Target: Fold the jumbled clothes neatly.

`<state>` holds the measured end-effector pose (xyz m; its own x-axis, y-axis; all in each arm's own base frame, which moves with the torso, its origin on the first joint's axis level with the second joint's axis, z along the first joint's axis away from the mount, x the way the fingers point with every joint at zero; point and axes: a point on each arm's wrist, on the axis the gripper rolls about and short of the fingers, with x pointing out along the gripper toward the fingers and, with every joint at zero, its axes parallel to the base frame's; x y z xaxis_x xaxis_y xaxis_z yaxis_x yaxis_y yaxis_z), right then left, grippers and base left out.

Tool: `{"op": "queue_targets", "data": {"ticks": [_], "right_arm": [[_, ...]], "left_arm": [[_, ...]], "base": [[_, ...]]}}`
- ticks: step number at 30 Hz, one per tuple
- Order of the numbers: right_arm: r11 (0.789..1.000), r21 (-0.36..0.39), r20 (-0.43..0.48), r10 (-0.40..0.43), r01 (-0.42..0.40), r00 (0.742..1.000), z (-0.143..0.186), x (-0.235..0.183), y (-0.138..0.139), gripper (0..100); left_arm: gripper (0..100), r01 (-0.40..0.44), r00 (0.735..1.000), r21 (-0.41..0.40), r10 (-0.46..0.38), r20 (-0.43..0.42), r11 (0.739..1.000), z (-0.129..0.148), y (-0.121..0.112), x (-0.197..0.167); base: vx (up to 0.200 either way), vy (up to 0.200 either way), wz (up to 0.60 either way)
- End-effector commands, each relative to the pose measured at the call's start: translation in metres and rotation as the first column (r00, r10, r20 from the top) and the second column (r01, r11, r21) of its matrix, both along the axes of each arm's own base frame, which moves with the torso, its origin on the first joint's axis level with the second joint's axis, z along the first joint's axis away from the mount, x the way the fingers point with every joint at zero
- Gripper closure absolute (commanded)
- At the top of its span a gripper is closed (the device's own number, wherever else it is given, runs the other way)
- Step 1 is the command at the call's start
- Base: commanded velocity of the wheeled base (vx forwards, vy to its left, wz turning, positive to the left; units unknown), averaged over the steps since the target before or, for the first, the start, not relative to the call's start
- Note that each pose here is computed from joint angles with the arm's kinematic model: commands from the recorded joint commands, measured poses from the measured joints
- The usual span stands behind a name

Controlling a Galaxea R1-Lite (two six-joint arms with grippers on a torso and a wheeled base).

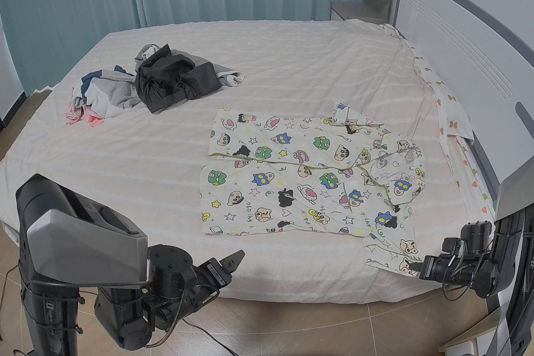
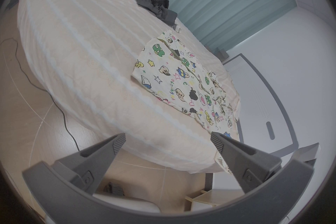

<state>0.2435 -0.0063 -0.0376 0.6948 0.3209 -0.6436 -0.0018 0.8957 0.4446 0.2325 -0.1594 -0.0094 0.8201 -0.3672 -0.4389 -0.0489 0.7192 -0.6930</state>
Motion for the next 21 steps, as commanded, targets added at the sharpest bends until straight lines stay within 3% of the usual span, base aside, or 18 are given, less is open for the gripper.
{"op": "queue_targets", "data": {"ticks": [1, 6, 8, 14, 21], "right_arm": [[1.000, -0.004, 0.004, 0.006, -0.006, 1.000, -0.001, -0.001, 0.002, 100], [1.000, -0.006, 0.021, 0.006, -0.006, 1.000, 0.004, -0.001, 0.002, 100], [1.000, -0.005, 0.027, 0.007, -0.007, 1.000, 0.006, -0.002, 0.002, 100], [1.000, -0.006, 0.032, 0.009, -0.009, 0.999, 0.007, -0.002, 0.003, 100], [1.000, -0.006, 0.050, 0.003, -0.003, 0.999, 0.008, -0.001, 0.002, 100]], "left_arm": [[0, -0.024, 1.000, 0.028, 0.024, -0.010, 0.999, -0.008, 0.000, 0.017], [0, -0.105, 0.994, 0.006, 0.105, -0.020, 0.995, 0.000, 0.006, 0.049], [0, -0.143, 0.989, -0.048, 0.141, -0.047, 0.989, 0.003, 0.000, 0.067], [0, -0.175, 0.982, -0.063, 0.169, -0.089, 0.983, 0.005, -0.006, 0.085], [0, -0.211, 0.976, -0.072, 0.205, -0.080, 0.975, 0.002, 0.002, 0.099]], "base": [[0.000, 0.000, 0.00], [0.000, 0.000, 0.00], [0.000, 0.000, 0.00], [0.000, 0.000, 0.00], [0.000, 0.000, 0.00]]}}
